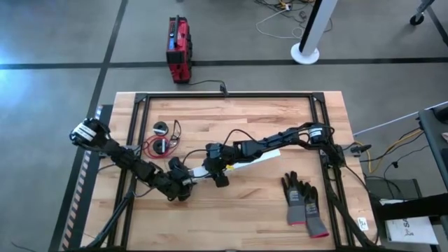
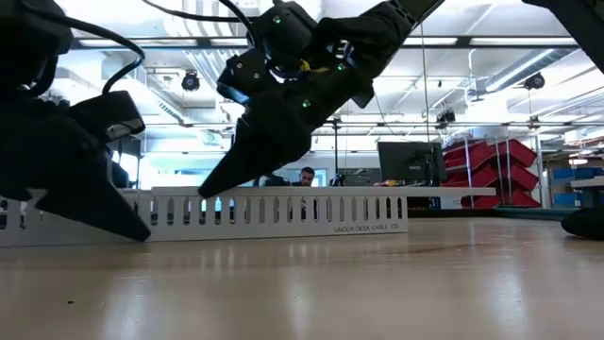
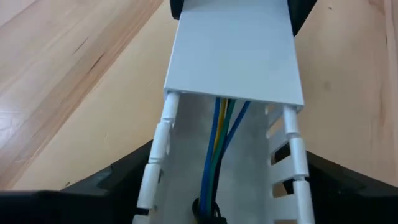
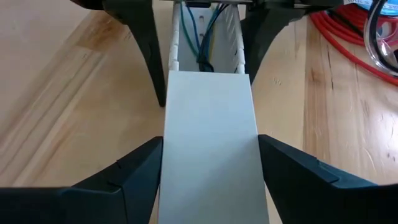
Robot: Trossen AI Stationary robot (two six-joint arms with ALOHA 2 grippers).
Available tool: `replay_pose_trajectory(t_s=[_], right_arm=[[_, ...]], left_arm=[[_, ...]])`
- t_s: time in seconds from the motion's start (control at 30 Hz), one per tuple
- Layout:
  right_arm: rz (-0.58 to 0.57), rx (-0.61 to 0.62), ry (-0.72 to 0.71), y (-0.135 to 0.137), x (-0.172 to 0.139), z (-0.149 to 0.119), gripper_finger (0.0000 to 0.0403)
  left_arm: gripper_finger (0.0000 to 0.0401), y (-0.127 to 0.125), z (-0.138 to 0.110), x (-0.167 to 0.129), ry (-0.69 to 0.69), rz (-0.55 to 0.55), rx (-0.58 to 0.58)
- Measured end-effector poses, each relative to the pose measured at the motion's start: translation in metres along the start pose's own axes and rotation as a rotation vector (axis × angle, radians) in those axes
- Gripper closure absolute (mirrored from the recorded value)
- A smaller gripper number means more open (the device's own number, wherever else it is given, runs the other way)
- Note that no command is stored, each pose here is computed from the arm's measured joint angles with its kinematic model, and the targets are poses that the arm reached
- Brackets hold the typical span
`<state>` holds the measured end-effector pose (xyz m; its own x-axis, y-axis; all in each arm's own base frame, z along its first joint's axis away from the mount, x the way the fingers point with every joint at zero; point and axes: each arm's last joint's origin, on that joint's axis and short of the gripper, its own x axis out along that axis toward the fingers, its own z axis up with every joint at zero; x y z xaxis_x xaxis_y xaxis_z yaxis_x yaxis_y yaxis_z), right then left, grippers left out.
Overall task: Ziptie cables
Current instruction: Close the white cable duct lid
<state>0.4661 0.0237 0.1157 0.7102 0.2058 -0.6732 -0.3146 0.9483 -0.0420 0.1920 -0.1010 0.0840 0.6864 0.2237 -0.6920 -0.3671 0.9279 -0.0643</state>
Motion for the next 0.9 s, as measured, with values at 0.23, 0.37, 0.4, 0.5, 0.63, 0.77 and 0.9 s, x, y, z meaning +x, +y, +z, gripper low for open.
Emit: replay_pose_trajectory(t_s=[0.23, 0.37, 0.4, 0.5, 0.63, 0.77, 0.9], right_arm=[[-0.001, 0.000, -0.010, 0.000, 0.000, 0.000, 0.0155], [0.001, 0.002, -0.014, 0.000, 0.000, 0.000, 0.0144], [0.001, 0.002, -0.014, 0.000, 0.000, 0.000, 0.0142], [0.000, 0.004, -0.015, 0.000, 0.000, 0.000, 0.0138], [0.000, 0.013, -0.015, 0.000, 0.000, 0.000, 0.0136], [0.001, 0.017, -0.010, 0.000, 0.001, -0.002, 0.0142], [0.002, 0.019, -0.003, 0.001, 0.002, -0.008, 0.0150]], left_arm=[[0.0139, -0.002, 0.014, -0.017, 0.027, -0.056, 0.099], [0.0120, 0.000, 0.026, -0.036, 0.086, -0.070, 0.154], [0.0113, 0.001, 0.032, -0.042, 0.095, -0.065, 0.154], [0.0095, 0.005, 0.042, -0.060, 0.160, -0.029, 0.153], [0.0089, 0.006, 0.054, -0.085, 0.160, -0.038, 0.117], [0.0090, 0.010, 0.046, -0.096, 0.157, -0.066, 0.075], [0.0091, 0.017, 0.026, -0.092, 0.197, -0.019, 0.027]])
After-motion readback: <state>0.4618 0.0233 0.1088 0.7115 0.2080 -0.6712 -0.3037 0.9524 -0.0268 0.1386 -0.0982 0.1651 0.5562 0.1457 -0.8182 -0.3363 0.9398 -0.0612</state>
